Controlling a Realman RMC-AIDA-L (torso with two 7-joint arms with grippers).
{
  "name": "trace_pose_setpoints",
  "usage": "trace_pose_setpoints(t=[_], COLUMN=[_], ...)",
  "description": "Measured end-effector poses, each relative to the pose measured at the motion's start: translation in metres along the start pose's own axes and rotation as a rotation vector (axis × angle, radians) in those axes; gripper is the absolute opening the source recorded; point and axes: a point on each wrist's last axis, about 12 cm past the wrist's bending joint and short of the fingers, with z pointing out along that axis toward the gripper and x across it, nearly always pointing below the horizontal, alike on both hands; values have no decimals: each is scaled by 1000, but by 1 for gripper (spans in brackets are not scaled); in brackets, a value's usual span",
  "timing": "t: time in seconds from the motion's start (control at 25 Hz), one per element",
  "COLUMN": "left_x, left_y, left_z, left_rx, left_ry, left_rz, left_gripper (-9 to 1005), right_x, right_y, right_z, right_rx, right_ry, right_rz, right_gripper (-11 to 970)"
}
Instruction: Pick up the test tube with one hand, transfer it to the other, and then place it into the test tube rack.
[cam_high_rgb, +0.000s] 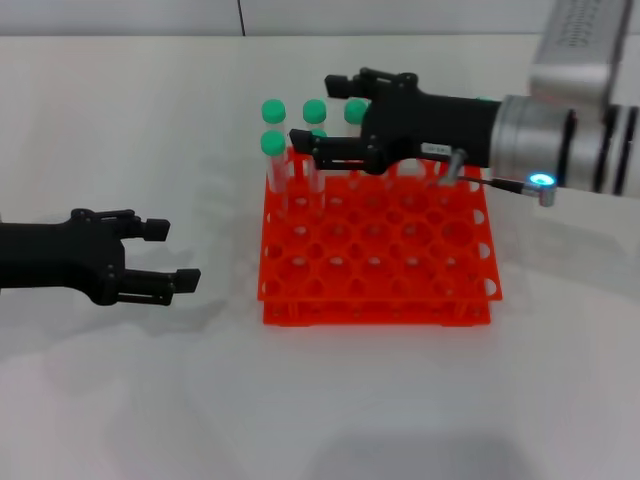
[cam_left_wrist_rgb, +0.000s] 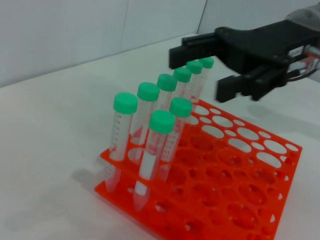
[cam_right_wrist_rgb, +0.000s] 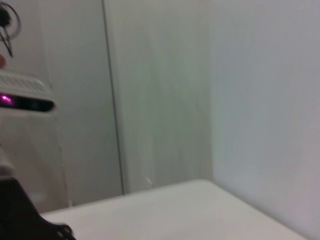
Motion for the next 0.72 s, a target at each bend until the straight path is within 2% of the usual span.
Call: trace_pose_setpoints(t=[0.08,0.12,0.2,0.48,0.72], left_x=[0,0,-2,-13,-19], left_y=[0,1,1,1,3], left_z=[-1,-2,-2,-4,-9], left_rx=[-5,-9,-11,-12,-32], left_ry=[-6,-11,-25,-125,-206], left_rz=[2,2,1,26,23], left_gripper=[880,880,880,880,880], right_x=[-1,-3,-4,3,7], right_y=[0,-1,-3,-18,-24], right_z=[-4,-21,-32,-80,-110], right_rx=[-7,-21,-25,1,-20], right_ry=[-14,-56,-71,20,87], right_rz=[0,10,19,33,41], right_gripper=[673,690,829,860,859])
